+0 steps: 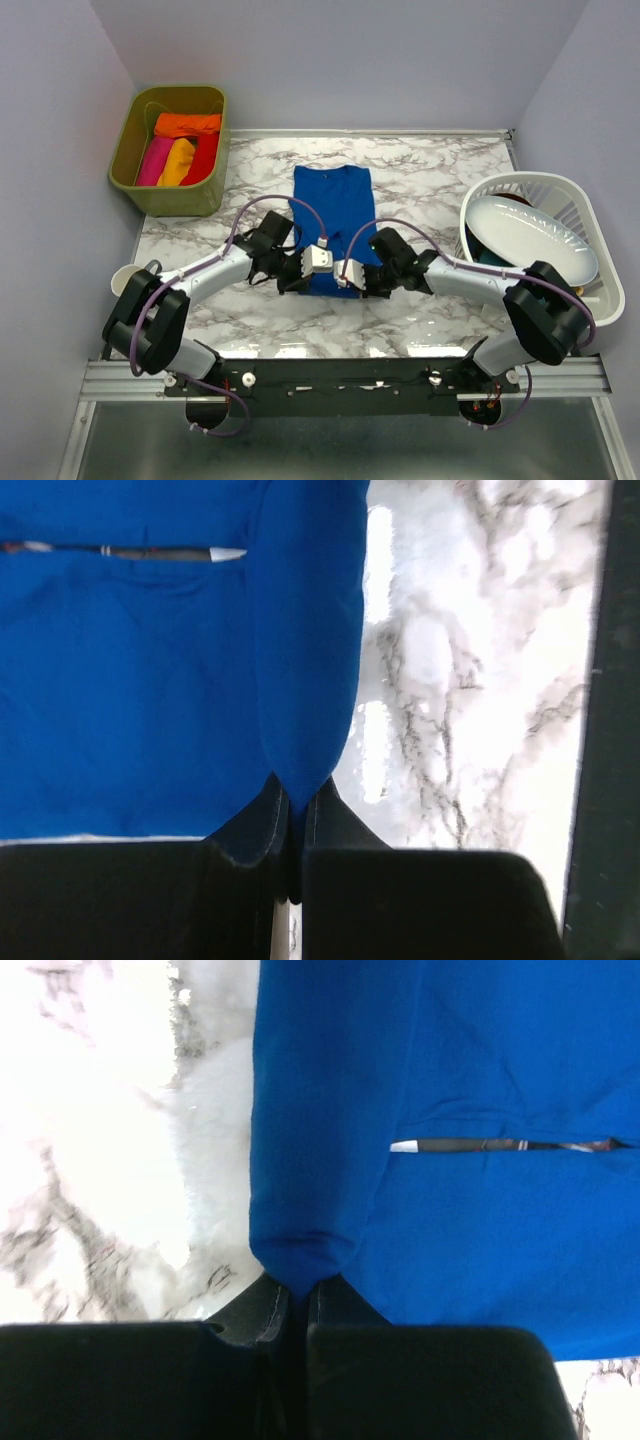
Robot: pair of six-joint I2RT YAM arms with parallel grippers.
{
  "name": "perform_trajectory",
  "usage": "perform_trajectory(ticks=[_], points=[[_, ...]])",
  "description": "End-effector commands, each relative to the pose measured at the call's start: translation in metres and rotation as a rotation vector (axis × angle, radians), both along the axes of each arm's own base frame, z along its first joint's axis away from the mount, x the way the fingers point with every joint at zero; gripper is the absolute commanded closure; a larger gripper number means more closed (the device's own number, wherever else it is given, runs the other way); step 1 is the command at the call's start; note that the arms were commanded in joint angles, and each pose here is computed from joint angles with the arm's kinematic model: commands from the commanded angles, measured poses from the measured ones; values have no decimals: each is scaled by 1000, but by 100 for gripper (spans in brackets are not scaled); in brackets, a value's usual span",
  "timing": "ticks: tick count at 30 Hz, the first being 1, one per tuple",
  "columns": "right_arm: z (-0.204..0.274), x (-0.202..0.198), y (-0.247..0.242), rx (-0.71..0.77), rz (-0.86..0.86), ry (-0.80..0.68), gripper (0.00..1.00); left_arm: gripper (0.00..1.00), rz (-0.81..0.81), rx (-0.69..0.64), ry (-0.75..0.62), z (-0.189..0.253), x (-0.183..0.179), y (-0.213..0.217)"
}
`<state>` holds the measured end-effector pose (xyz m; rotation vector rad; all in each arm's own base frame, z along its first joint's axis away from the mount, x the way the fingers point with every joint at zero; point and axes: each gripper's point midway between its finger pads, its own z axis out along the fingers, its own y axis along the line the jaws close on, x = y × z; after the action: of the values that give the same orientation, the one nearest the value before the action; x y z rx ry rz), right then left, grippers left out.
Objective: Roll the t-shirts
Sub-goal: Roll the T-shirt to the center of the board.
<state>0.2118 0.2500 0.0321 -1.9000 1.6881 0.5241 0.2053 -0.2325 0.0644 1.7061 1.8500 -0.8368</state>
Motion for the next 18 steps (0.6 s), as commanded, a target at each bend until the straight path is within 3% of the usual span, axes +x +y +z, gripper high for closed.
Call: perform_trajectory(ticks=[1,12,18], points=[[6,-51,-20,-39,137,333,94,100,-132,-14,315,18,-43,1],[35,-67,-36,-63,141,845,93,100,-74,3,618,24,-44,14],[41,-70,-32,-77,120,1041,92,100,-4,-2,678,15,-33,13]])
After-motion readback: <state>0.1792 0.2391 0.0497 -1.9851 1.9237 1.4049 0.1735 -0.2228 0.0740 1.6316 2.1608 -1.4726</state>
